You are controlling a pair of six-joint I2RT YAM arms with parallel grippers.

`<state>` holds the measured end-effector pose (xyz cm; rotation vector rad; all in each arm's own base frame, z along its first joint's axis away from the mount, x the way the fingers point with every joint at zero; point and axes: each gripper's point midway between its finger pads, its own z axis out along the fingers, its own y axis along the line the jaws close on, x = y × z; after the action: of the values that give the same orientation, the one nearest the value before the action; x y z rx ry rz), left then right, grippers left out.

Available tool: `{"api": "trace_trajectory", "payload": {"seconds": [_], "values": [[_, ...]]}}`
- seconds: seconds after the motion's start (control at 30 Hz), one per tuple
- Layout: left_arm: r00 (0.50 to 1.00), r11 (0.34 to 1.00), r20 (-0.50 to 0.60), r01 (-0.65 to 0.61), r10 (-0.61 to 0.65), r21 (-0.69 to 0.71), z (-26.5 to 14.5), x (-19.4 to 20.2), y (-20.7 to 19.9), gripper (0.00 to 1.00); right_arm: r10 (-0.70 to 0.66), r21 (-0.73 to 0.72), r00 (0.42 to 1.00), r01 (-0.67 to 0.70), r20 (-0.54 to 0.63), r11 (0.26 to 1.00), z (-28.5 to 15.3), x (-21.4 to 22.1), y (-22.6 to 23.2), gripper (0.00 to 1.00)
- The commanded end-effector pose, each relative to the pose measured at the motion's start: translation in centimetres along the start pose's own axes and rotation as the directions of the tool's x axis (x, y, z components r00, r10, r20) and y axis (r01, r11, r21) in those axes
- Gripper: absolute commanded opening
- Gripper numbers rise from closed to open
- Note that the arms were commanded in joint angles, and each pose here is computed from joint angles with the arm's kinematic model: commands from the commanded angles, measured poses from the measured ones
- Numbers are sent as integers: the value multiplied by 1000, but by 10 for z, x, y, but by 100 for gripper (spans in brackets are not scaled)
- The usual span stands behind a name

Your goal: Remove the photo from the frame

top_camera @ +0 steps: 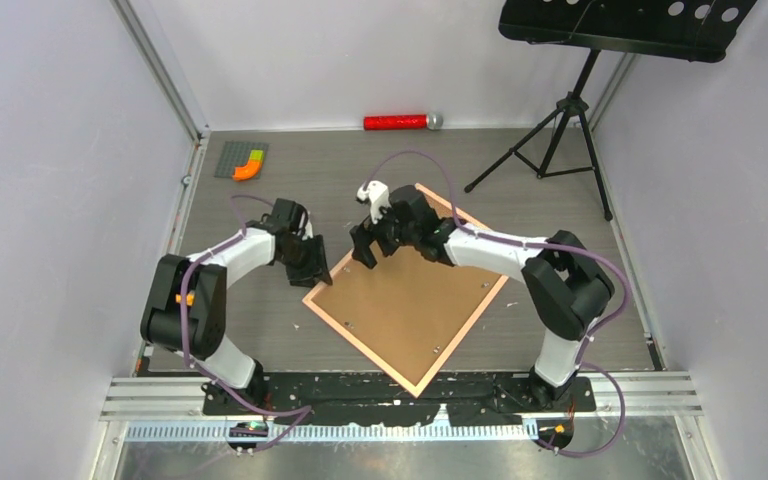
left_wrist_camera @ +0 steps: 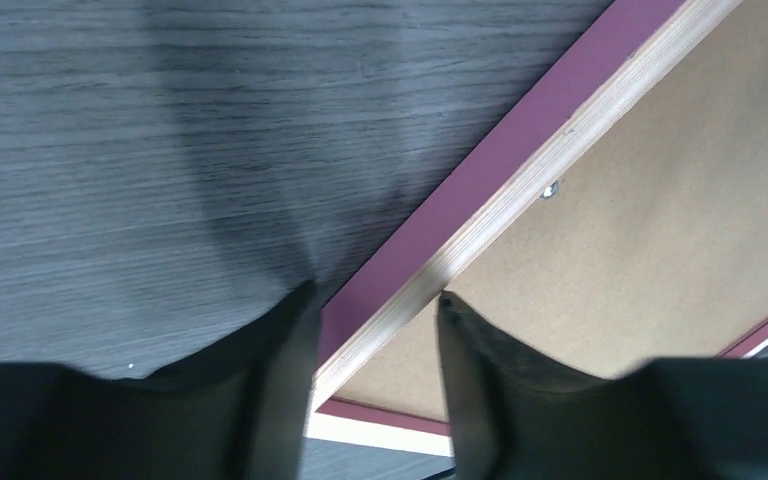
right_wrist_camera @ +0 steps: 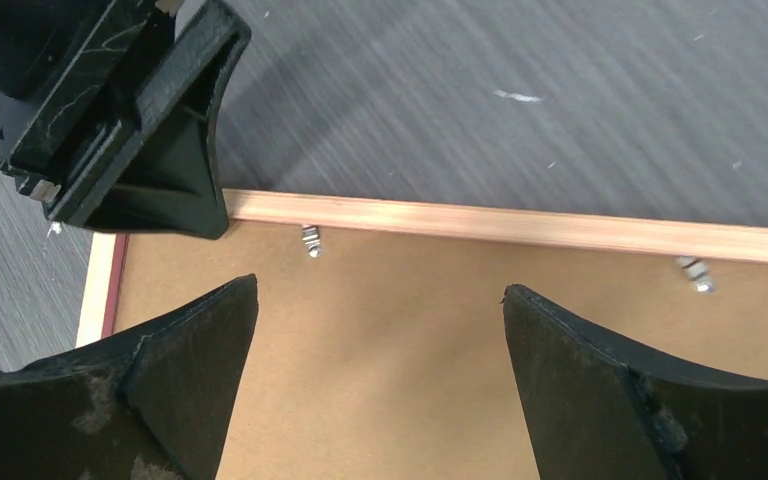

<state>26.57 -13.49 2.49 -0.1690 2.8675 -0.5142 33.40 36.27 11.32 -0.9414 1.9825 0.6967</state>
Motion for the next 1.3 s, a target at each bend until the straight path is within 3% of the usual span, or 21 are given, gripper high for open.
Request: {"api": "trace_trajectory", "payload": {"seconds": [0.0,0.13,0.33,0.53,0.77,0.9,1.1,1.27], "values": [[999,1000,-32,-3,4,31,13,15,-1,40,35,65,998,-39,59,997,10,-5,6,99],[998,1000,-56,9,-7,24,23,45,-1,29,-14,86,999,11,34,996,14,13,20,100],[998,995,-66,5,-12,-102,24,78,16,17,-113,146,988,127,-101,981,14,55,17,94],[997,994,-80,4,-13,-113,25,86,16,15,-169,133,975,189,-144,973,21,70,23,89],[996,995,-94,-18,9,-94,26,88,9,13,-149,106,977,166,-150,980,45,75,29,80],[994,996,-109,-5,-5,-89,26,94,7,12,-68,188,989,93,-135,978,55,72,19,65],[990,997,-136,23,-33,-78,29,110,4,10,101,392,984,-36,-145,919,49,91,-8,32],[987,995,-155,36,-50,-94,28,122,9,10,213,483,971,-135,-110,865,45,102,-18,24]]}}
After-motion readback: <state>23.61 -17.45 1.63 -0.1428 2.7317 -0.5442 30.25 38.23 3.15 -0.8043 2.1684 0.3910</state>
